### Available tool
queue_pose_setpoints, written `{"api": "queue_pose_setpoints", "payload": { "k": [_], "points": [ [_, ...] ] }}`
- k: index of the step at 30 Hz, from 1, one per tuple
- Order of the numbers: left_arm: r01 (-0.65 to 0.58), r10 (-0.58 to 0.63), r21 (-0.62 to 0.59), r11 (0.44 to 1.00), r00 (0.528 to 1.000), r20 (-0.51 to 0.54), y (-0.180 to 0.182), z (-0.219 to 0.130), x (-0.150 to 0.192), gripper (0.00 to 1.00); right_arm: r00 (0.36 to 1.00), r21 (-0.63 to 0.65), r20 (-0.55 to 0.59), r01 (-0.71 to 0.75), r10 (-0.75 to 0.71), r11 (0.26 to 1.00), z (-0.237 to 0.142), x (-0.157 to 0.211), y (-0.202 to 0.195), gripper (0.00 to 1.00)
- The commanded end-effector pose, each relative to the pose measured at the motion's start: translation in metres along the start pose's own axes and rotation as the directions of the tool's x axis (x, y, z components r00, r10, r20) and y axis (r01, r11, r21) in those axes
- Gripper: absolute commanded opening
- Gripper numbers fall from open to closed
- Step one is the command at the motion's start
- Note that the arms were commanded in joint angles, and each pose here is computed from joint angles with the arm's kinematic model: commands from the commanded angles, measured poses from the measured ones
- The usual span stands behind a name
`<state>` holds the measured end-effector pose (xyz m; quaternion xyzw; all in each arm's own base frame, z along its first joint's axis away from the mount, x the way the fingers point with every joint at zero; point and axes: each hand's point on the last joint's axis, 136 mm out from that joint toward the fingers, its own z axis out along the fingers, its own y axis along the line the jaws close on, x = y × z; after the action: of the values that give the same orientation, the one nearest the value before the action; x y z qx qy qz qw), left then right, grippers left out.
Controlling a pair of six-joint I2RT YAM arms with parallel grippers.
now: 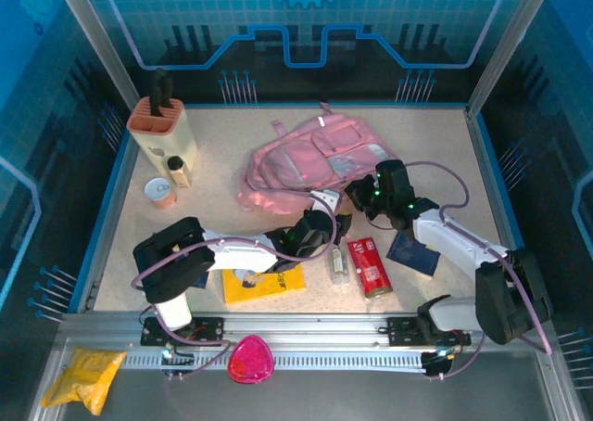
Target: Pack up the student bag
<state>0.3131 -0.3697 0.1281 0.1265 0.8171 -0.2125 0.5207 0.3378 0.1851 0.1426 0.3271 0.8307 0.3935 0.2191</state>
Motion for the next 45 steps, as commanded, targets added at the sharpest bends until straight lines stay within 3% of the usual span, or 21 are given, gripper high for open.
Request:
{"api": "queue_pose_setpoints", "payload": {
  "k": [1, 7, 11, 14, 26, 45],
  "points": [
    [-0.029, 0.033, -0.085, 0.996, 0.998, 0.050, 0.016, -0.001, -0.017, 0.55, 1.000, -0.155, 0.001, 0.016, -0.016, 0.988, -0.017, 0.007, 0.055, 0.00],
    [0.004, 0.014, -0.208, 0.978, 0.996, 0.085, 0.039, 0.006, -0.026, 0.57, 1.000, -0.151, -0.008, 0.000, -0.002, 0.989, -0.013, 0.020, 0.055, 0.00],
    [0.029, 0.003, -0.253, 0.967, 0.992, 0.124, 0.046, 0.008, -0.034, 0.51, 1.000, -0.136, -0.018, -0.010, 0.007, 0.991, -0.010, 0.025, 0.051, 0.00],
    [0.035, 0.001, -0.286, 0.958, 0.992, 0.126, 0.052, 0.011, -0.037, 0.36, 1.000, -0.129, -0.013, -0.026, 0.025, 0.991, -0.010, 0.025, 0.044, 0.00],
    [0.047, -0.014, -0.259, 0.965, 0.992, 0.128, 0.057, 0.006, -0.041, 0.01, 1.000, -0.141, 0.020, -0.013, 0.016, 0.990, -0.010, 0.020, 0.049, 0.00],
    [0.090, -0.089, -0.230, 0.969, 0.996, 0.017, 0.079, -0.016, -0.016, 0.00, 0.995, -0.133, 0.100, -0.014, 0.028, 0.991, -0.016, -0.008, 0.046, 0.00]
  ]
}}
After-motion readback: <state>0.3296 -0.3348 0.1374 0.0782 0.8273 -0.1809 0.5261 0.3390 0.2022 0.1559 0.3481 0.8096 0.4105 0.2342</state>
